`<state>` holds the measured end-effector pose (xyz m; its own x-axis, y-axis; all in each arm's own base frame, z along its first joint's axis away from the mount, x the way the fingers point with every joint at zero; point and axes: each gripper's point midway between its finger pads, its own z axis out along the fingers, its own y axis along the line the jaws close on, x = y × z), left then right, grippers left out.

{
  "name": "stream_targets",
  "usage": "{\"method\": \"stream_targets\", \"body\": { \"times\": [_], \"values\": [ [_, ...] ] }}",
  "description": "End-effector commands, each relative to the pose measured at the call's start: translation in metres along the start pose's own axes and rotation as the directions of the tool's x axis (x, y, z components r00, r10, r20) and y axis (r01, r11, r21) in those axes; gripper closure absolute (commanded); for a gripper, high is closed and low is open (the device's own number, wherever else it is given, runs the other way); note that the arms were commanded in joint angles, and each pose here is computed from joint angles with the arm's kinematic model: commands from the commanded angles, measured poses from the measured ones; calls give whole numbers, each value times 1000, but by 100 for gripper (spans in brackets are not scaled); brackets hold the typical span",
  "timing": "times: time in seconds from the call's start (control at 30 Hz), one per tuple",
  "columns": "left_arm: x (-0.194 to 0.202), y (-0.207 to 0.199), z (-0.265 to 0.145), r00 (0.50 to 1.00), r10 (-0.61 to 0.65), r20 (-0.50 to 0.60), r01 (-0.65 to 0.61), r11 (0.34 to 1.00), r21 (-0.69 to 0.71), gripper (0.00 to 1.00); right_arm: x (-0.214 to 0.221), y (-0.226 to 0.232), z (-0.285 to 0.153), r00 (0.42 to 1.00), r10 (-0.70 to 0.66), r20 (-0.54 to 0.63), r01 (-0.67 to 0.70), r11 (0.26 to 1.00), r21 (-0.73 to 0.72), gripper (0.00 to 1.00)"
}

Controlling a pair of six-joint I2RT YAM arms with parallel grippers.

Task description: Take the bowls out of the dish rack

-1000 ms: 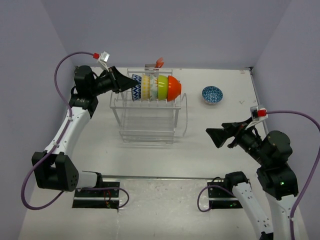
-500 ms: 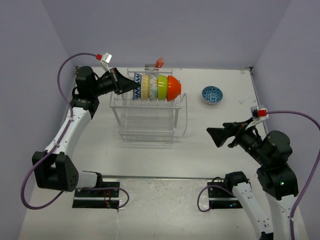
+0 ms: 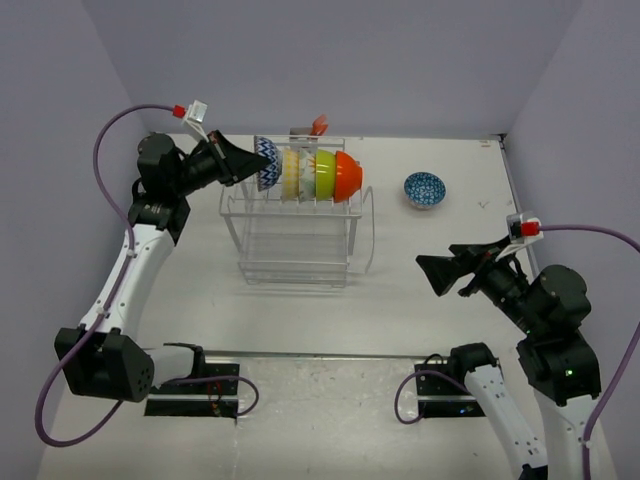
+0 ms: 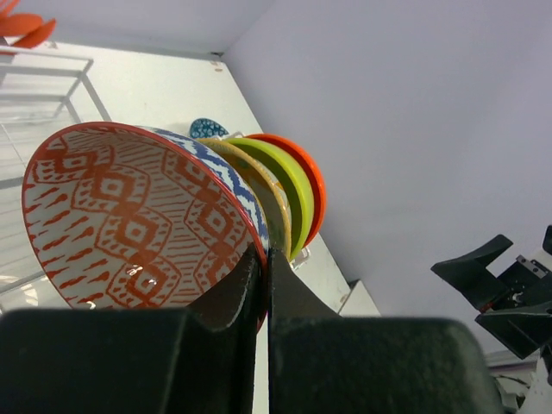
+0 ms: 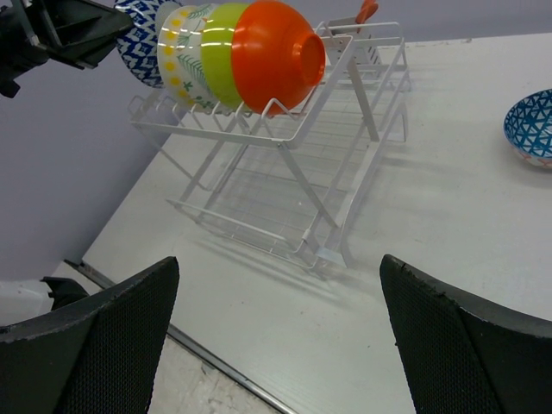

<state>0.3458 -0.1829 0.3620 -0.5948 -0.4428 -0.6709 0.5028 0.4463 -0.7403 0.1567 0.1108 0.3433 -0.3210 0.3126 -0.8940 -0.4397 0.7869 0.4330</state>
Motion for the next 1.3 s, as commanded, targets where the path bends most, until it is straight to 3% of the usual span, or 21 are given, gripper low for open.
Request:
{"method": "stream_targets", "body": {
  "times": [0.0,0.2,0.33,0.43,0.47,0.53,0.57,0.63,0.67,0.7,0.77,0.8,0.93,1.03,1.2,1.27],
  "values": [
    [-37,-39,-17,985,95,146,-99,995,18,100,-13,3,-6,999,-34,40,33,999,9,1],
    [-52,-46,-25,971,141,194,-138,990,-32,100,-16,4,-7,998,-38,45,38,999,10,1],
    [-46,-82,-18,924,351,151,-360,932,33,100,-25,9,-4,997,-39,64,40,999,-11,1],
    [-49,-114,-17,837,528,144,-533,846,-2,100,-40,12,-1,996,-18,89,18,1000,-2,1],
    [-54,-132,-23,780,609,146,-615,788,-2,100,-45,12,-1,995,-13,102,12,1000,9,1],
    [-53,-148,-22,725,674,138,-680,733,-7,100,-65,18,-9,988,4,156,-7,1000,19,1],
    [-50,-172,-22,656,737,160,-749,663,17,100,-73,16,-10,984,8,179,-16,999,44,1],
    [-25,-194,-17,623,772,127,-782,616,96,100,-95,26,-22,972,6,236,-17,999,44,1],
    [-14,-199,-13,569,814,120,-822,557,118,100,-101,27,-21,971,8,239,-20,999,49,1],
    [1,-199,-8,553,829,86,-831,540,136,100,-113,36,-29,967,-10,255,1,999,38,1],
    [47,-214,2,490,870,54,-853,467,233,100,-113,36,-19,983,-7,183,-1,999,44,1],
    [63,-213,8,469,883,26,-858,449,249,100,-127,45,-26,979,-27,204,19,999,38,1],
    [153,-214,23,272,955,-115,-887,295,354,100,-135,34,-22,990,-47,130,30,991,130,2],
    [202,-204,37,154,970,-191,-881,222,418,100,-113,12,-14,998,-56,2,54,975,217,4],
    [245,-205,39,99,978,-183,-821,184,541,100,-58,-17,-3,974,-34,-223,94,960,263,8],
    [264,-202,40,51,980,-192,-798,156,582,100,-37,-24,4,960,-19,-278,94,961,259,9]
  ]
}}
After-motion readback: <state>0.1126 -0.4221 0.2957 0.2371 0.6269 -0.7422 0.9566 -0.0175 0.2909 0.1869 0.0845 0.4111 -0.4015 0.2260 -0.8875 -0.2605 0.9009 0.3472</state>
